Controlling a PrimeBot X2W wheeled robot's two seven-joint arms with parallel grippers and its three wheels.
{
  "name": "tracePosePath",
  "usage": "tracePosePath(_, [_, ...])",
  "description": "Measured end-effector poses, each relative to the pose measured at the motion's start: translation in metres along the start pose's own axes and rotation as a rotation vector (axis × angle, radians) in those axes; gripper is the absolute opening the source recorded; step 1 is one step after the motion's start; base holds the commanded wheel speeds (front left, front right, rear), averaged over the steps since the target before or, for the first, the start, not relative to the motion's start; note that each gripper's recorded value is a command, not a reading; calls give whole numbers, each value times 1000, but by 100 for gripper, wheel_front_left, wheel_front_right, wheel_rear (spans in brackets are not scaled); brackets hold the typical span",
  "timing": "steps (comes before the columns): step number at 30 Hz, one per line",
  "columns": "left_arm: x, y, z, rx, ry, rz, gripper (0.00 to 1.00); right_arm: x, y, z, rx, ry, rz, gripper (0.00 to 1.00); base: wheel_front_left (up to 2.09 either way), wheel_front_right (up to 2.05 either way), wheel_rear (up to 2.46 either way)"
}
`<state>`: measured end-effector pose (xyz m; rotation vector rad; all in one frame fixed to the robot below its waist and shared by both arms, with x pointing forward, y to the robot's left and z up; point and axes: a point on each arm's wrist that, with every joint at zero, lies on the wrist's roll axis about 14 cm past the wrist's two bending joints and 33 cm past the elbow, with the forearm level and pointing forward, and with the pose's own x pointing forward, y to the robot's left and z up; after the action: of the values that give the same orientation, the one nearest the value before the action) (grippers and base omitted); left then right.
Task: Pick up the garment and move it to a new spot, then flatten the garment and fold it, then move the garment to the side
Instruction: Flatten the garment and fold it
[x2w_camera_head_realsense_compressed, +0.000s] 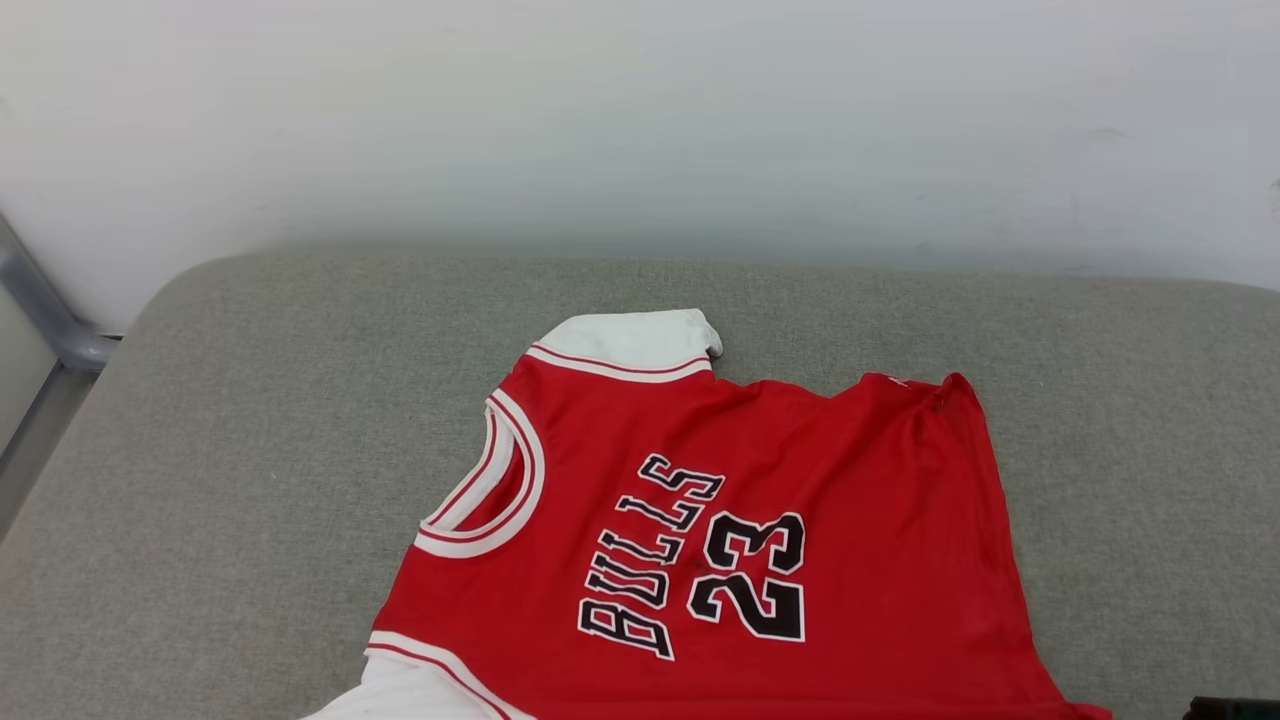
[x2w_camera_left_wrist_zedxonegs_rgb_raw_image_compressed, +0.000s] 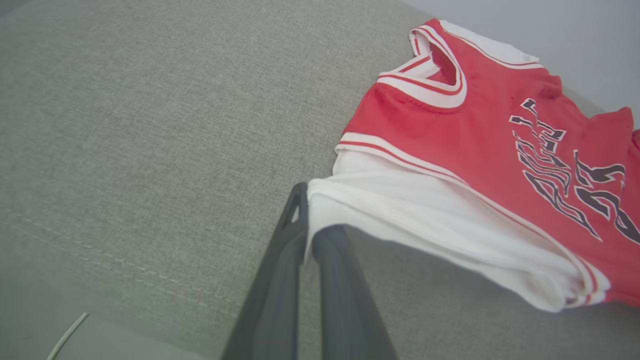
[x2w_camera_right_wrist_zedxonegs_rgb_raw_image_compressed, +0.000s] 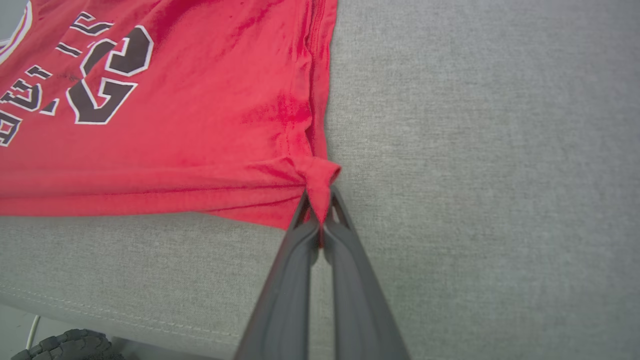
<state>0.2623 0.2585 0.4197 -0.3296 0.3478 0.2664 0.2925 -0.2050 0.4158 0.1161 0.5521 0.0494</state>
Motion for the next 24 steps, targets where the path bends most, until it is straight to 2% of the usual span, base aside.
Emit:
tracePosePath(6, [-7,-13,19,17,-17,-39,0,-10,-2,4,-5,13,-15,0,0,0,0])
tracePosePath(14, [26,-67,60,62,-66,-206,0,11,8,43,-78,-4,19,0,0,0,0])
tracePosePath(18, [53,-86,63,86,-38,-258,0,31,15,54,-120,21,43,0,0,0,0])
tracePosePath(24, [92,-97,40,111,82,-293,0,65,23,44,-142,113,76,0,0,0,0])
